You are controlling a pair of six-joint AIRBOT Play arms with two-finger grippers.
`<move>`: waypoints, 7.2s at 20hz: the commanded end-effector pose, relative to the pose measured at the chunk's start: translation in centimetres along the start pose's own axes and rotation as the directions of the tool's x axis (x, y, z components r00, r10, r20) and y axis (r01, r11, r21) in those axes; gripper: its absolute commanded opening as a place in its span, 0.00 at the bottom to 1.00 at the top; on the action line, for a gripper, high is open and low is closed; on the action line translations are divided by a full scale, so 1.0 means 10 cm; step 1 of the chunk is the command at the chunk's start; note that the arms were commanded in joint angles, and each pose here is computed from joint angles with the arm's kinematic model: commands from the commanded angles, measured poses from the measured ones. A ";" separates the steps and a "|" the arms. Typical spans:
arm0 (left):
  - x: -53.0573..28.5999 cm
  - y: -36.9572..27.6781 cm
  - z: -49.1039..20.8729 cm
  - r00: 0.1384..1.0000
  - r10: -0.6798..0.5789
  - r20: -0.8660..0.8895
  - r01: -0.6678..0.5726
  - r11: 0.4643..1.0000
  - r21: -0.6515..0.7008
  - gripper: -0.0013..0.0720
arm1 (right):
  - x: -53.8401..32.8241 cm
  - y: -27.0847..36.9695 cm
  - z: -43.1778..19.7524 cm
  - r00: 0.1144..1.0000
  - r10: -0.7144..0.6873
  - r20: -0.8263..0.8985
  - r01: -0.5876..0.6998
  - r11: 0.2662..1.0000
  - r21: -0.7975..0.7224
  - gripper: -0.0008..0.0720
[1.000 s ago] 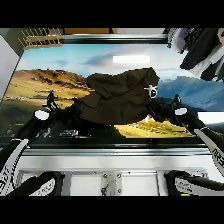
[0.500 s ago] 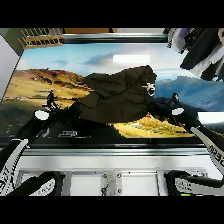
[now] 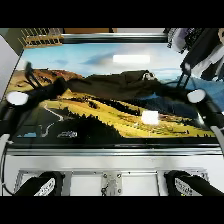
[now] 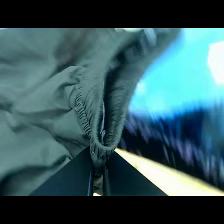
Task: Fold the clothes and pants, and hang the long-sleeved shirts on hangers.
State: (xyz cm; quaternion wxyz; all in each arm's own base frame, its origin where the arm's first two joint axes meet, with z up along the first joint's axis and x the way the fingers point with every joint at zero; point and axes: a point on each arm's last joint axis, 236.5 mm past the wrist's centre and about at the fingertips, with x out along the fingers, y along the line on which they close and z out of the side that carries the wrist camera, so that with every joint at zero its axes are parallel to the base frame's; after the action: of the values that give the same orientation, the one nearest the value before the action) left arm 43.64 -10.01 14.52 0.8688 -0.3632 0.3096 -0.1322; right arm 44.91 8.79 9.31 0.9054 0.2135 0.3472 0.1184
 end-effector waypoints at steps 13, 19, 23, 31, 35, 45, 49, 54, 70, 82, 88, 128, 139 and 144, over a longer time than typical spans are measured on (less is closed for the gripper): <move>-4.11 -2.98 0.29 0.592 -0.632 0.500 0.207 0.719 0.664 0.02 | -3.84 1.98 0.52 0.826 0.332 0.456 -0.293 0.943 -0.155 0.03; -2.84 -2.56 0.83 0.771 -0.481 0.417 0.258 0.835 0.487 0.02 | -2.78 1.60 0.24 0.974 0.204 0.093 -0.217 0.964 0.154 0.03; -1.35 -1.82 1.21 0.900 -0.311 0.305 0.218 0.928 0.301 0.02 | -1.57 1.15 0.03 0.968 0.114 -0.224 -0.073 0.980 0.183 0.03; 0.85 -0.45 0.92 0.990 -0.070 0.120 0.059 0.994 0.097 0.02 | 0.44 0.04 -0.32 0.906 -0.028 -0.423 0.144 0.959 0.245 0.03; 1.19 -0.02 0.71 0.999 -0.009 0.036 0.007 0.999 0.043 0.02 | 0.73 -0.13 -0.16 0.940 -0.056 -0.337 0.147 0.956 0.253 0.03; 0.23 0.08 -0.26 0.988 0.016 -0.156 -0.014 1.000 0.011 0.02 | -0.20 -0.12 -0.49 0.841 -0.259 -0.475 0.267 0.962 -0.053 0.03; -0.03 0.48 -1.04 0.964 0.068 -0.257 -0.081 0.996 -0.041 0.02 | -0.48 -0.07 -0.99 0.781 -0.288 -0.554 0.267 0.956 -0.120 0.03; -0.17 0.92 -1.69 0.933 0.123 -0.339 -0.162 0.983 -0.090 0.03 | -0.61 -0.33 -1.80 0.670 -0.311 -0.674 0.314 0.942 -0.122 0.03; -0.45 1.22 -2.18 0.847 0.212 -0.487 -0.203 0.977 0.073 0.75 | -0.64 -0.40 -2.35 0.598 -0.310 -0.740 0.301 0.942 -0.151 0.91; -0.52 0.13 -1.29 0.927 0.147 -0.345 -0.048 0.959 0.280 0.03 | -1.23 -0.92 -1.42 0.864 -0.048 -0.501 0.187 0.955 0.231 0.92; -0.14 -0.31 -1.80 0.857 0.109 -0.504 0.086 0.933 0.350 0.03 | -1.04 -1.59 -1.79 0.922 0.034 -0.385 0.156 0.878 0.452 1.00; 0.15 -0.63 -2.12 0.788 0.106 -0.607 0.172 0.908 0.381 0.03 | -1.16 -2.52 0.35 0.947 -0.322 -0.012 0.300 0.866 0.399 0.03; 0.16 -0.64 -2.10 0.792 0.103 -0.601 0.171 0.908 0.382 0.03 | -2.37 -3.52 -0.96 0.800 -0.564 -0.203 0.497 0.435 0.751 0.03; 0.15 -0.63 -2.11 0.791 0.104 -0.603 0.171 0.908 0.381 0.03 | -2.21 -3.41 -1.40 0.805 -0.518 -0.291 0.517 0.370 0.772 0.03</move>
State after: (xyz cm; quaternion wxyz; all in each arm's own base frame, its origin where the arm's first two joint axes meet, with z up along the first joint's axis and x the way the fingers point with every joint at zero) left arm 31.41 -26.71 6.84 0.7758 -0.1126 0.5315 -0.3207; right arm 22.99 -26.38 -1.50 0.7114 0.4782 0.3878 -0.3389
